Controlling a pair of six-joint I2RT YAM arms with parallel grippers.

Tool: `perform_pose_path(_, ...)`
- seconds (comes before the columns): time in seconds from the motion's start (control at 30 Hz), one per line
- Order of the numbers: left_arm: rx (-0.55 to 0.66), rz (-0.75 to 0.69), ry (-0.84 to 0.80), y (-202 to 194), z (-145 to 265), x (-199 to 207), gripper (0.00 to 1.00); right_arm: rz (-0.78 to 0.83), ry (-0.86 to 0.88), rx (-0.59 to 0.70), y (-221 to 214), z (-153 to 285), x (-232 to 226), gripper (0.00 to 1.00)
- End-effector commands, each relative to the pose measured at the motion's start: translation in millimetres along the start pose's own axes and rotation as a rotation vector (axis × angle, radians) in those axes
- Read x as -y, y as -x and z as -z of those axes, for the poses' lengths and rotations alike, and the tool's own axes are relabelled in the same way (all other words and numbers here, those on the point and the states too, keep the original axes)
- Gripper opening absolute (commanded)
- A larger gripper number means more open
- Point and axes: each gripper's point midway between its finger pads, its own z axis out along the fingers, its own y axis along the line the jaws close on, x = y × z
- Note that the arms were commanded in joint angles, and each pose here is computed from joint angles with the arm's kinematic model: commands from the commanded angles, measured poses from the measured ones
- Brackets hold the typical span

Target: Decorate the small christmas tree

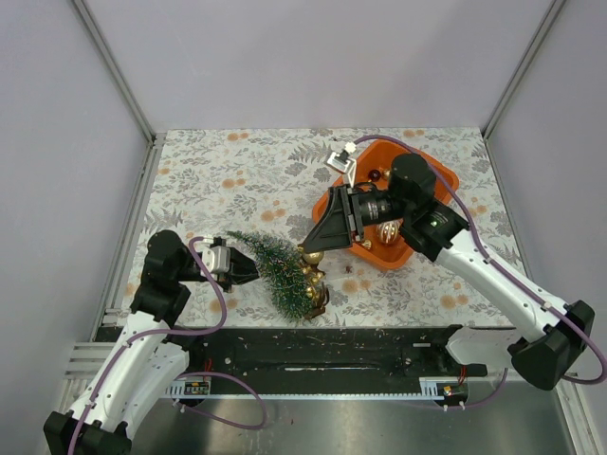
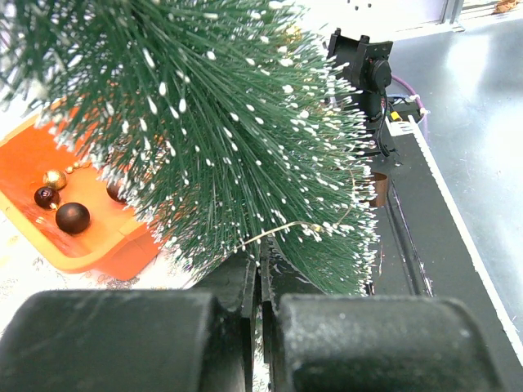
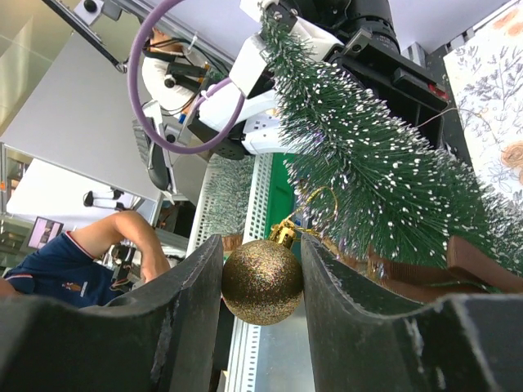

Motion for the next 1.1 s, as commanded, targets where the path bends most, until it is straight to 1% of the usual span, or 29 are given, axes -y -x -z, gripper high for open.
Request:
perform_pose_path(0.0, 0.019, -0.073, 0.006, 9, 1, -2, 0.02, 0.028, 0.012, -0.044, -2, -14, -5, 0.25)
perform_pose_path(0.67, 0.016, -0.075, 0.006, 6, 1, -1, 0.02, 0.058, 0.043, -0.072, -2, -28, -17, 0.24)
perform_pose_path(1.07, 0.017, -0.077, -0.005, 7, 1, 1, 0.02, 0.069, 0.066, -0.094, 13, -42, -13, 0.22)
